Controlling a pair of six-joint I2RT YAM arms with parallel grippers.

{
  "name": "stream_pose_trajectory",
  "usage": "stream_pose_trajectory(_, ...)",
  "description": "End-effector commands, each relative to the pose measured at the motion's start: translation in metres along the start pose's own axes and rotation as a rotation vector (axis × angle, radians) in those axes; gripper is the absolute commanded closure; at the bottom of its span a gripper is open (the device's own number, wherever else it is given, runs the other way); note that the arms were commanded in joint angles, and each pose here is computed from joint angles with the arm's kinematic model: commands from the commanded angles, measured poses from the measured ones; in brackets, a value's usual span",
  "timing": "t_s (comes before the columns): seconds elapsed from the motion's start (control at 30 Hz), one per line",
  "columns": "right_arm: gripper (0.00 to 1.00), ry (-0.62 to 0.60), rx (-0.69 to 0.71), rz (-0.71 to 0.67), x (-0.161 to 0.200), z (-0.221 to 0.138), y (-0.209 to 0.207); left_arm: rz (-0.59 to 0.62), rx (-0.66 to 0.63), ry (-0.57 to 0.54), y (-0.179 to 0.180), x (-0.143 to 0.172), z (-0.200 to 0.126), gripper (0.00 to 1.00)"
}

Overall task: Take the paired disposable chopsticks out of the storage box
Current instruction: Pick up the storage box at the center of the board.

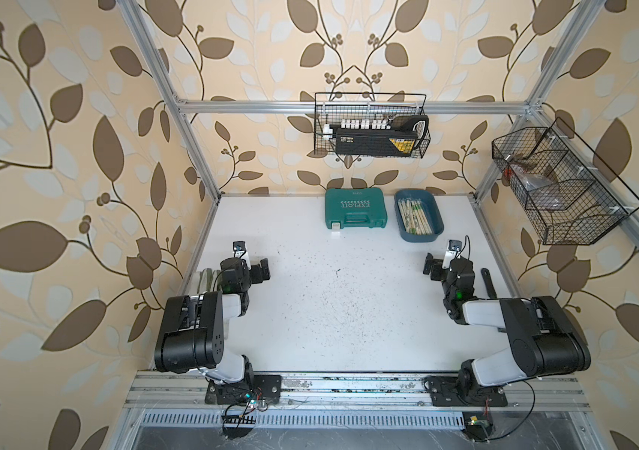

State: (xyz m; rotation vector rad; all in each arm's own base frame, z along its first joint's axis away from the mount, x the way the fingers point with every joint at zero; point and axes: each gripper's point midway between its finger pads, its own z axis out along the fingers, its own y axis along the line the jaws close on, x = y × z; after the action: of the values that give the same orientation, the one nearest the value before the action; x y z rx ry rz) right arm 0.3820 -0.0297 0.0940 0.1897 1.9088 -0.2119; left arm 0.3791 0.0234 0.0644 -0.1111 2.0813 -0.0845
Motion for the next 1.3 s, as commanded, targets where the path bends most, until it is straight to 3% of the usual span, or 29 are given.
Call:
stream_pose_trajectory(0.0, 0.00, -0.014, 0.022, 0.009, -0.004, -0.001, -0.002, 0.005, -0.054, 0.003, 0.003, -0.035, -0.006, 0.09)
stream_pose_trajectory(0.03, 0.00, -0.018, 0.053, -0.001, -0.007, -0.004, -0.003, 0.008, -0.076, 0.032, 0.000, -0.048, -0.010, 0.18)
stream_pose_trajectory(0.07, 0.00, -0.004, 0.054, -0.006, -0.004, -0.003, -0.002, -0.019, -0.092, 0.020, -0.004, -0.063, -0.017, 0.18)
stream_pose_trajectory(0.13, 0.00, -0.029, 0.039, -0.016, -0.008, -0.005, 0.001, -0.078, -0.016, -0.047, -0.030, -0.087, -0.034, 0.01)
stream_pose_trajectory(0.23, 0.00, -0.044, 0.146, -0.055, -0.062, -0.030, 0.001, -0.012, 0.004, -0.054, -0.073, -0.114, -0.061, 0.01)
stream_pose_trajectory(0.33, 0.00, -0.055, 0.123, 0.301, -0.117, -0.057, -0.022, -0.075, 0.062, 0.003, -0.099, -0.131, -0.082, 0.01)
stream_pose_trajectory(0.37, 0.00, -0.029, 0.002, 0.377, -0.128, -0.058, -0.016, -0.099, 0.111, 0.024, -0.111, -0.133, -0.087, 0.01)
stream_pose_trajectory(0.43, 0.08, -0.005, -0.260, 0.357, -0.157, -0.059, 0.025, -0.140, 0.187, 0.071, -0.131, -0.132, -0.091, 0.01)
stream_pose_trajectory(0.5, 0.18, 0.139, -0.296, 0.259, -0.162, -0.053, 0.050, -0.122, 0.252, 0.118, -0.156, -0.127, -0.090, 0.01)
stream_pose_trajectory(0.6, 0.21, 0.331, -0.245, 0.038, -0.150, -0.032, 0.075, -0.081, 0.290, 0.187, -0.187, -0.118, -0.086, 0.02)
stream_pose_trajectory(0.8, 0.26, 0.601, -0.235, -0.159, -0.116, 0.012, 0.107, 0.006, 0.365, 0.300, -0.241, -0.108, -0.084, 0.18)
stream_pose_trajectory(1.0, 0.29, 0.733, -0.232, -0.244, -0.083, 0.052, 0.125, 0.046, 0.409, 0.315, -0.274, -0.095, -0.086, 0.18)
stream_pose_trajectory(1.27, 0.38, 0.838, -0.263, -0.268, -0.046, 0.084, 0.145, 0.053, 0.397, 0.360, -0.274, -0.081, -0.083, 0.19)
